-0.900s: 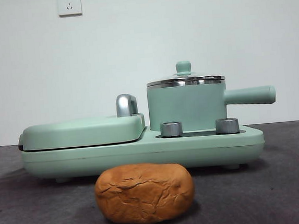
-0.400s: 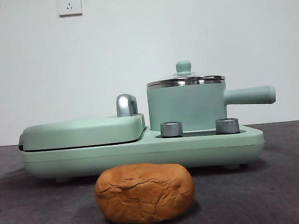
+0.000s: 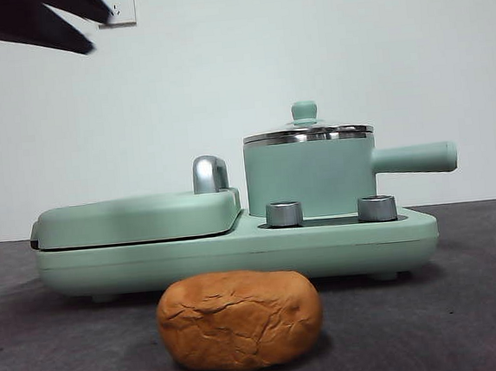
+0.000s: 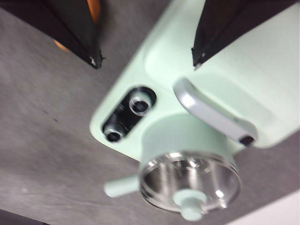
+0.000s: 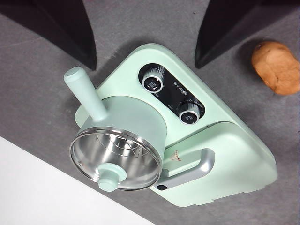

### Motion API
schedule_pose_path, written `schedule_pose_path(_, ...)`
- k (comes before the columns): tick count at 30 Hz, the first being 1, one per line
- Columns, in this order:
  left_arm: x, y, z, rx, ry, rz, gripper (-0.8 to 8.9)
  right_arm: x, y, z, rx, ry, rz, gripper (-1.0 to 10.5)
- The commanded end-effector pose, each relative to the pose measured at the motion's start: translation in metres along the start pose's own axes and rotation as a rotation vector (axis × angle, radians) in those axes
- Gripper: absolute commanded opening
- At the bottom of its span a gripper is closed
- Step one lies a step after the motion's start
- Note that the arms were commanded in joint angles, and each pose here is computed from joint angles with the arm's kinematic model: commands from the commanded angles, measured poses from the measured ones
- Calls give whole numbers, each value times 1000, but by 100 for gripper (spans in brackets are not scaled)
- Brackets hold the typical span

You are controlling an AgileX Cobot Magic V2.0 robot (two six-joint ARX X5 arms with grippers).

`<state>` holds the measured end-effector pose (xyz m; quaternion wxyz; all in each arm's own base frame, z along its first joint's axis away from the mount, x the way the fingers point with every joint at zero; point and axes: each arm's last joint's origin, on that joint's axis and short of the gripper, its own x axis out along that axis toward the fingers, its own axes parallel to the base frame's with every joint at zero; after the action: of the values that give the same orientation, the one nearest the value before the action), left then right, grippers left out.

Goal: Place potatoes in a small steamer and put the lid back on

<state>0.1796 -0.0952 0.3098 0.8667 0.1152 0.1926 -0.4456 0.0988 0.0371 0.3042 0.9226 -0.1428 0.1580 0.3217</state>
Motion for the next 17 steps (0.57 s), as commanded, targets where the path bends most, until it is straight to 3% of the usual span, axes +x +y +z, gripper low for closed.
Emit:
schedule_pose_path(1,17,3,11,16,-46,9,309,-2,0,5,23,-20,-2,331)
schedule_pose_path(10,81,12,24,-71,-200,48,309,-2,0,5,26,-20,-3,331)
schedule_pose_path(17,123,17,39,-92,-191,26,309,-2,0,5,26,-20,-2,331)
